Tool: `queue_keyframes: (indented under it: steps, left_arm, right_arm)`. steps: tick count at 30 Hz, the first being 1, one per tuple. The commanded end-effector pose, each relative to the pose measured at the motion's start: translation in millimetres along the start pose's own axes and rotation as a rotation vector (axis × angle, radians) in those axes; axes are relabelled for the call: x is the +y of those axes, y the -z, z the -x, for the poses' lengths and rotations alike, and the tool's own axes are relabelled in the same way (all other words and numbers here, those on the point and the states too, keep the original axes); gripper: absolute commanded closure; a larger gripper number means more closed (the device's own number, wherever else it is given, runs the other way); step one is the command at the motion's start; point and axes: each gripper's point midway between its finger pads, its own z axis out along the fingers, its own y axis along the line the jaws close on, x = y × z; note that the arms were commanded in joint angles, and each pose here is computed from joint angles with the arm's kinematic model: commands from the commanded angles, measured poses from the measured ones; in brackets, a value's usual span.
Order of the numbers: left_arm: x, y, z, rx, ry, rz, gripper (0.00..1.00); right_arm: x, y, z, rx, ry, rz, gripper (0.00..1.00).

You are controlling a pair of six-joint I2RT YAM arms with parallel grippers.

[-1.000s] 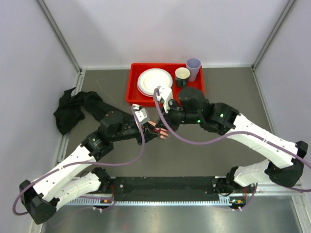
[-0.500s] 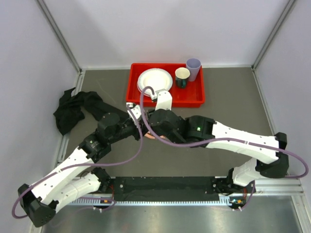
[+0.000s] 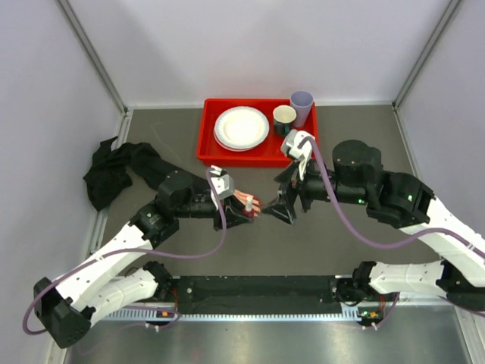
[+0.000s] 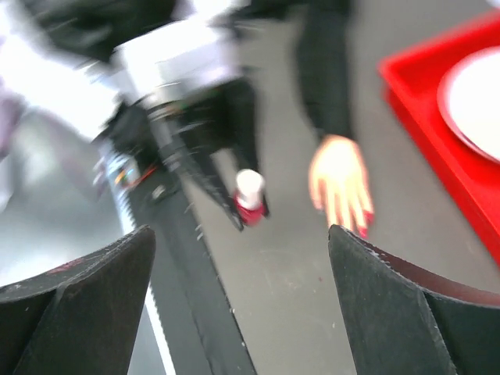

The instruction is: Paint the nails

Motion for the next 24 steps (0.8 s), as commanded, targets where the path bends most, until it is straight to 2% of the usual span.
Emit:
queue_keyframes:
  steps: [1,4,10,12,16,22,24]
  left_arm:
    - [-56,4,29,-0.063,-0.047,-0.363,1.0]
    - [-64,5,28,-0.047,0.001,-0.425,1.0]
    - [-74,8,25,-0.034,0.033,-0.49,1.0]
    - [-75,9,29,-0.049,0.016,-0.504,1.0]
    - [-74,8,27,-0.046,0.022,-0.497,1.0]
    - [-72,6,27,-0.045,0.023,-0.486,1.0]
    - [-69,5,27,-0.047,0.021,-0.472,1.0]
  right_arm:
    - [58,6,-13,0.041,0.201,0.424,0.11]
    - [60,-2,-14,0.061,0.227,0.456,0.15]
    - [43,-18,-16,0.1,0.301,0.389,0.32]
    - [38,-21,-16,0.101,0.298,0.387,0.32]
    - [35,-24,-18,0.114,0.295,0.394,0.33]
    - [47,-26,-20,0.127,0.283,0.479,0.48]
    - [48,-28,-22,0.133,0.28,0.491,0.49]
